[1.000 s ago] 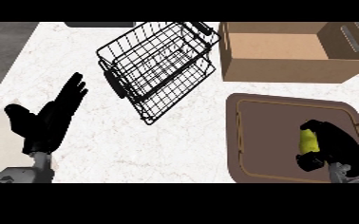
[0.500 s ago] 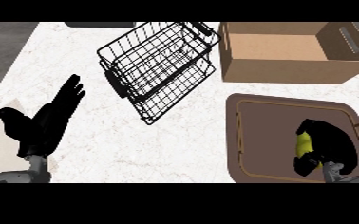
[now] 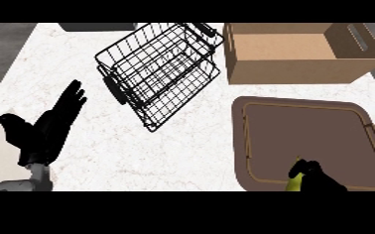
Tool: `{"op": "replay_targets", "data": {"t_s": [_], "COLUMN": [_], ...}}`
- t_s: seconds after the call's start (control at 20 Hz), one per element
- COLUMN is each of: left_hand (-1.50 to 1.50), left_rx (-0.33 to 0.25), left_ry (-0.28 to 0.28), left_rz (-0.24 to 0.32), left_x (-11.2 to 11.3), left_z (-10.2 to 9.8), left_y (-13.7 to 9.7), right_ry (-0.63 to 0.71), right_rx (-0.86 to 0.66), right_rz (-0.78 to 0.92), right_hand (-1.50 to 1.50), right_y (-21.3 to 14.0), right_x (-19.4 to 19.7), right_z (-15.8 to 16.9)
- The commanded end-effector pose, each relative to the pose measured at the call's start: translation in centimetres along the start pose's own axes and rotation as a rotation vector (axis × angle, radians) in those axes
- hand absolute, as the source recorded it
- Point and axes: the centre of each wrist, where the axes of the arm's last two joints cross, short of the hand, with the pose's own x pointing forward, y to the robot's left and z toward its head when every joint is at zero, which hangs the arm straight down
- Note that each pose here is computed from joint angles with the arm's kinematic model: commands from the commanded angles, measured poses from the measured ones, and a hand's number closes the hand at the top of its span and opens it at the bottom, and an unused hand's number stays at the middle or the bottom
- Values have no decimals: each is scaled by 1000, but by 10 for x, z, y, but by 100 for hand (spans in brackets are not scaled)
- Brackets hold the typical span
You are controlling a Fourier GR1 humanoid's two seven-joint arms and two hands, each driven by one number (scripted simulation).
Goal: Pick the pear from the tray and place it in the tiered basket
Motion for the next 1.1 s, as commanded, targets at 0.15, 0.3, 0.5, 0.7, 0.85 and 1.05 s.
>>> {"op": "replay_targets", "data": {"t_s": [0.15, 0.3, 0.5, 0.7, 0.85, 1.05], "left_hand": [0, 0, 0, 0, 0, 0], "left_rx": [17, -4, -14, -23, -44, -56], "left_ry": [20, -10, -16, -18, -19, -31], "left_rz": [0, -16, -2, -19, -26, -10], "left_x": [-12, 2, 8, 2, 14, 12], "left_z": [4, -4, -8, 2, -8, -12], "left_y": [2, 3, 2, -15, -19, -11], "right_ry": [-96, -165, -224, -261, -304, -318], "right_rx": [-352, -456, -463, -441, -416, -415], "right_rz": [-409, -506, -528, -539, -514, -522], "right_hand": [150, 150, 150, 150, 150, 150], "right_y": [-59, -85, -103, -112, -117, -121], "right_x": [23, 43, 53, 76, 86, 108], "right_z": [47, 63, 99, 111, 105, 88]}}
